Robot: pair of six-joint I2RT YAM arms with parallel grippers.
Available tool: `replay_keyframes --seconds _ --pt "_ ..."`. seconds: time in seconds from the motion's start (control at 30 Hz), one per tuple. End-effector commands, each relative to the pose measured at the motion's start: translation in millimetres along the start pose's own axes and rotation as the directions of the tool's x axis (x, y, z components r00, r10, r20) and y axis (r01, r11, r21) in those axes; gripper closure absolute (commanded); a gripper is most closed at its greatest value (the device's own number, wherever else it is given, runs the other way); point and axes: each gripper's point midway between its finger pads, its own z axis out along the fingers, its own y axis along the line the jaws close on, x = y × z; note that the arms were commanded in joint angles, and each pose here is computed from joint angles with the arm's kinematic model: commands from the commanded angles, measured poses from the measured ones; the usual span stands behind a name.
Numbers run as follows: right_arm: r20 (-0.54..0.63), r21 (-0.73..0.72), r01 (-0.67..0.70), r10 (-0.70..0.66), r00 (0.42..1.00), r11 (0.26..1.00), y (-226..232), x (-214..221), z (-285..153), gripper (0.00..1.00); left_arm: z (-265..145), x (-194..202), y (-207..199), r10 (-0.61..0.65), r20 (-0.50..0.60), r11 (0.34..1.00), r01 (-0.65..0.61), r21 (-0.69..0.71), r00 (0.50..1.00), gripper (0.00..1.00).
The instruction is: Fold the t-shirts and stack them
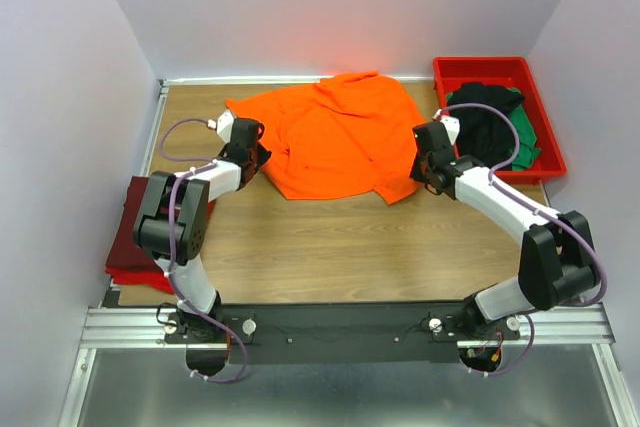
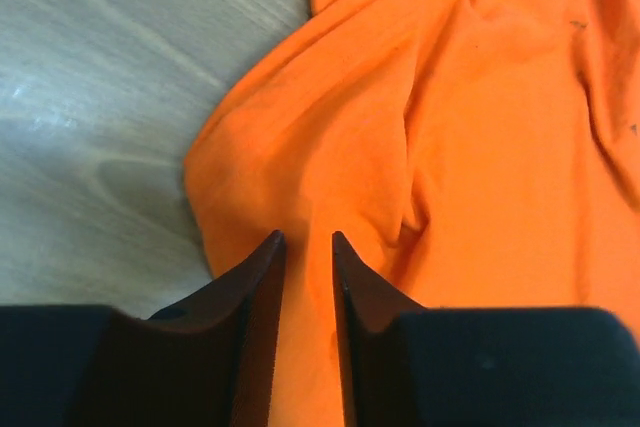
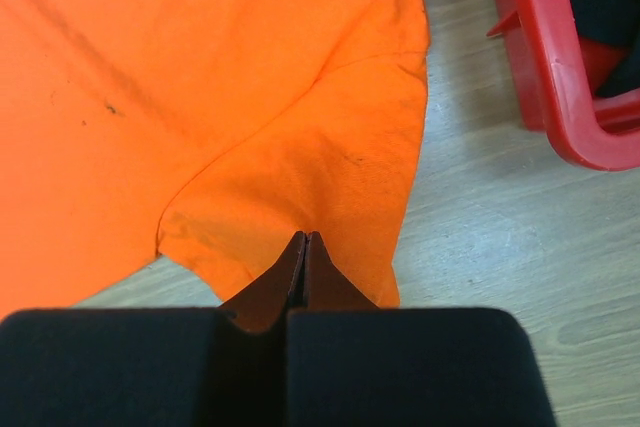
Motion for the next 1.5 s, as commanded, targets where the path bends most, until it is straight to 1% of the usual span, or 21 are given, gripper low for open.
replay_keyframes --seconds 0.0,0.07,0.13,0.23,0.27,0.37,0.4,0.5,0.77,0.8,0.83,0.93,0.97,1.03,1.07,1.2,1.3,1.47 --pt "0.053 -0.051 -0.012 0.014 0.998 0.999 9 -24 -17 0.99 7 2 -6 0.031 -0.008 1.0 -0.031 -0.001 0.999 0.74" --pt "0.066 -0.062 -0.016 0.02 0.998 0.998 11 -29 -21 1.0 5 4 -2 0.04 -0.01 0.999 -0.04 -0.019 0.999 0.8" --pt "0.081 -0.073 -0.022 0.028 0.996 0.997 12 -35 -26 1.0 0 5 2 0.041 -0.01 0.999 -0.041 -0.031 0.999 0.83" --pt "0.09 -0.078 -0.023 0.03 0.995 0.997 12 -38 -29 1.0 -7 5 8 0.047 -0.005 0.998 -0.047 -0.044 0.999 0.83" --pt "0.093 -0.081 -0.024 0.032 0.995 0.996 13 -39 -30 1.0 -10 4 8 0.05 -0.002 0.998 -0.05 -0.047 0.999 0.76" --pt "0.089 -0.088 -0.027 0.034 0.995 0.996 14 -38 -31 1.0 -15 5 10 0.06 0.002 0.996 -0.059 -0.059 0.998 0.63" --pt "0.086 -0.088 -0.027 0.035 0.996 0.996 13 -36 -30 1.0 -16 6 12 0.065 -0.003 0.996 -0.065 -0.069 0.998 0.61" --pt "0.083 -0.091 -0.031 0.038 0.996 0.995 13 -34 -31 1.0 -17 11 13 0.075 -0.011 0.993 -0.076 -0.089 0.997 0.58" --pt "0.09 -0.095 -0.034 0.042 0.995 0.995 12 -35 -34 1.0 -9 26 7 0.087 -0.028 0.99 -0.089 -0.113 0.996 0.57" --pt "0.092 -0.096 -0.033 0.042 0.995 0.995 12 -36 -35 1.0 -9 31 12 0.093 -0.045 0.987 -0.098 -0.131 0.995 0.58" --pt "0.092 -0.096 -0.033 0.042 0.995 0.995 11 -36 -35 1.0 -8 30 11 0.091 -0.044 0.986 -0.097 -0.132 0.995 0.59" --pt "0.098 -0.1 -0.034 0.044 0.994 0.994 12 -38 -37 0.99 -10 29 8 0.09 -0.04 0.988 -0.094 -0.125 0.995 0.72" --pt "0.099 -0.1 -0.032 0.042 0.994 0.994 11 -38 -37 1.0 -10 29 8 0.091 -0.039 0.987 -0.096 -0.126 0.995 0.79" --pt "0.102 -0.102 -0.033 0.043 0.994 0.994 12 -39 -38 1.0 -11 27 7 0.1 -0.034 0.987 -0.103 -0.125 0.994 0.88" --pt "0.102 -0.104 -0.033 0.044 0.994 0.994 12 -40 -38 1.0 -11 27 8 0.102 -0.035 0.986 -0.106 -0.128 0.994 0.99" --pt "0.114 -0.129 -0.039 0.054 0.992 0.991 16 -45 -45 1.0 -18 23 12 0.116 -0.025 0.984 -0.119 -0.135 0.993 1.0" --pt "0.128 -0.148 -0.04 0.059 0.99 0.988 18 -51 -52 0.99 -32 10 7 0.121 0.004 0.984 -0.12 -0.133 0.993 1.0" --pt "0.189 -0.185 -0.06 0.096 0.977 0.981 18 -74 -78 0.99 -65 -22 -10 0.137 0.062 0.986 -0.13 -0.104 0.989 1.0"
